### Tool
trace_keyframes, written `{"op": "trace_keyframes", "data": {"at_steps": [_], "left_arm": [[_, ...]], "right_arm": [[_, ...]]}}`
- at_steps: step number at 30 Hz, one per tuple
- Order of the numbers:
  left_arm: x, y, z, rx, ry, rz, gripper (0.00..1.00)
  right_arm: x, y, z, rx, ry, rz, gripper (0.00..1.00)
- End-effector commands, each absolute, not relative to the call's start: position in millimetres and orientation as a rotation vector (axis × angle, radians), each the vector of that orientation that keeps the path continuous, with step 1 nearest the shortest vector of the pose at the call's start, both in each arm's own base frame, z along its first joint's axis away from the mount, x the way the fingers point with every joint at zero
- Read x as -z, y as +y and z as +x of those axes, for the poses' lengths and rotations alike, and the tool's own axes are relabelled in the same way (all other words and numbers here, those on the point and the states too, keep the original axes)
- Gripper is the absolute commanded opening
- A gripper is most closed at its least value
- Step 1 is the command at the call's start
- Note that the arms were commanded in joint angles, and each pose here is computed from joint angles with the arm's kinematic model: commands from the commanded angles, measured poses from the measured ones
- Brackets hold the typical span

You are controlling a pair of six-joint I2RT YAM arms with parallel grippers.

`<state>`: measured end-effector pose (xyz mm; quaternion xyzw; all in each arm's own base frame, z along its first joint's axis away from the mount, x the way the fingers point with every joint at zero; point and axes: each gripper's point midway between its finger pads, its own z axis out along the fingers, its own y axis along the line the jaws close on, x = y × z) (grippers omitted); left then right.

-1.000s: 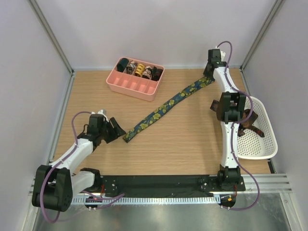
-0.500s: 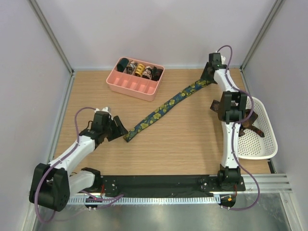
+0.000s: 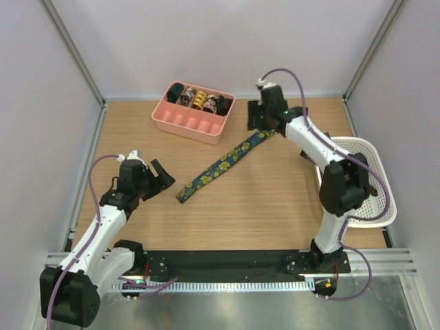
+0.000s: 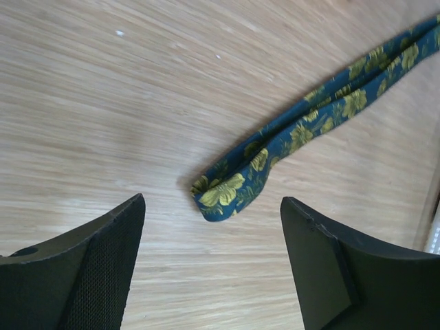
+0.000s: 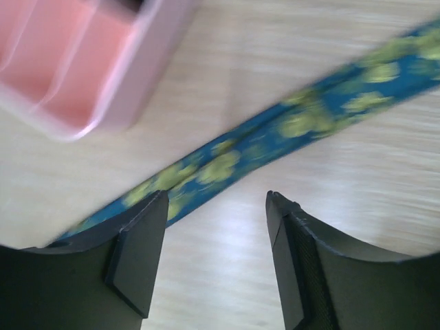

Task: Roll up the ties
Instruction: Flatten the tie

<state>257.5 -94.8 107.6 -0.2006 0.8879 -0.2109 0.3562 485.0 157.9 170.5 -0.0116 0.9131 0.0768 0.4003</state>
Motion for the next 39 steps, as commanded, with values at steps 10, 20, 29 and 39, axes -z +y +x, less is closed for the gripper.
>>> {"op": "trace_keyframes", "data": {"at_steps": [10,20,29,39], "left_arm": [[-161,-55,248,0.512,2.216,-0.746,0.83],[-211,-5,220,0.253,2.037,-0.933,0.82],[-236,6,211,0.205,1.975,-0.911,0.82],[-236,8,212,0.186,1.972,-0.869,0.81]], "right_arm": [[-150,374,300,-0.6,2.206,-0.602,0.69],[-104,458,247,-0.625,2.182,-0.817,0.69],[-86,490,243,-0.509,2.146,-0.927,0.69],[-71,485,252,-0.342,2.136,-0.965,0.68]]}}
